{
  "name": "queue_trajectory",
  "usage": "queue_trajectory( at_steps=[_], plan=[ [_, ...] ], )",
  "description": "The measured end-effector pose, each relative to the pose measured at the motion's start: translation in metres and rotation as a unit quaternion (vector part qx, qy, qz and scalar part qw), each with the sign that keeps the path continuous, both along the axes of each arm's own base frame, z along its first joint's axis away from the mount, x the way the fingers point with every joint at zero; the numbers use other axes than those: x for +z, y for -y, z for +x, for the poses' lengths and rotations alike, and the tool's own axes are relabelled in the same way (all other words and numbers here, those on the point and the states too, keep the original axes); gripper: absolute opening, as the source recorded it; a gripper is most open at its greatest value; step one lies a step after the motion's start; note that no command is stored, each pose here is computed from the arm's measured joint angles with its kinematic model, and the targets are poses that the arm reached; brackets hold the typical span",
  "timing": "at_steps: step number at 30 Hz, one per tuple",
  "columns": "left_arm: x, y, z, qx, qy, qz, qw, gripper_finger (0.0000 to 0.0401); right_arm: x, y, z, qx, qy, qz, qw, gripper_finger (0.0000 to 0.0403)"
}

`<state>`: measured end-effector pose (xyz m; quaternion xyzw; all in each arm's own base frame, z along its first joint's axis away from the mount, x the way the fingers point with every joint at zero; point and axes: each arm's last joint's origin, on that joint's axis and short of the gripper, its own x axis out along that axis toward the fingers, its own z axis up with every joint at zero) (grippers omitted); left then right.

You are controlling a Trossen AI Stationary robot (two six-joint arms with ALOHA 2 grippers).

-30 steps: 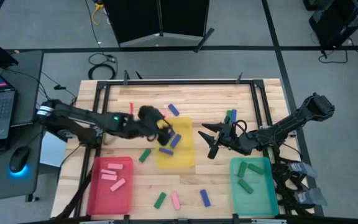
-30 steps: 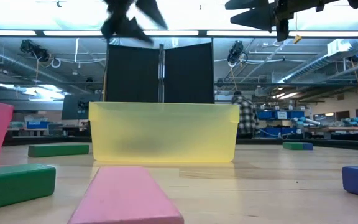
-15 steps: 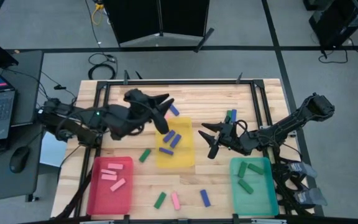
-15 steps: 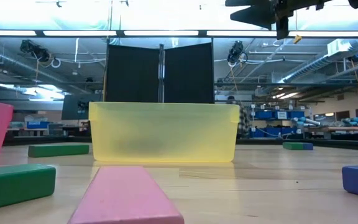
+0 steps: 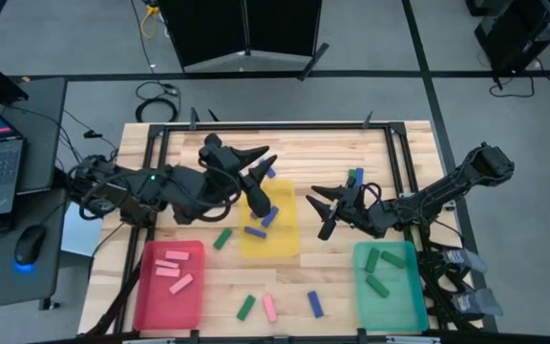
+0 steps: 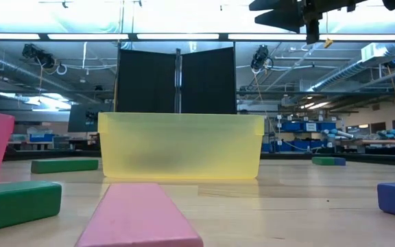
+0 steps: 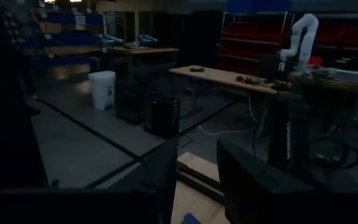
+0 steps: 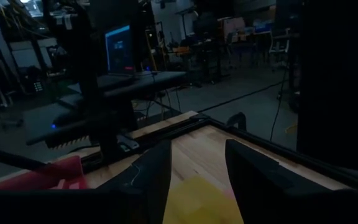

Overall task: Sort blocks
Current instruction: Put the top right green block into the blue bin

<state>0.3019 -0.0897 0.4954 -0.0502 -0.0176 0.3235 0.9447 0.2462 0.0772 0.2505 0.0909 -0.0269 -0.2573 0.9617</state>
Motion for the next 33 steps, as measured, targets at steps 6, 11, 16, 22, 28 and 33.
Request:
queue_trajectory(
  at_steps=[6,11,16,22,28,33],
  plan=[
    [0.001,-0.003,0.0,0.003,0.002,-0.001,1.0,0.012,0.0,0.001,0.0,-0.004,0.001,0.0,1.0,0.0164],
    [0.0,-0.002,-0.001,0.002,0.001,-0.002,1.0,0.012,0.0,0.001,0.0,-0.006,0.002,0.001,1.0,0.016],
    [0.0,0.001,-0.002,0.002,0.004,-0.008,1.0,0.012,0.0,0.001,0.0,-0.006,0.002,0.001,1.0,0.0158],
    [0.006,0.001,-0.005,0.002,0.016,-0.016,1.0,0.012,0.0,0.001,0.0,-0.005,0.002,0.001,1.0,0.0157],
    [0.001,0.005,-0.007,-0.006,0.006,-0.034,0.999,0.0119,0.0,0.001,0.0,-0.004,0.002,0.001,1.0,0.016],
    [-0.007,0.004,-0.009,0.008,-0.024,-0.038,0.999,0.0119,0.0,0.001,0.0,-0.004,0.004,0.003,1.0,0.0156]
  ],
)
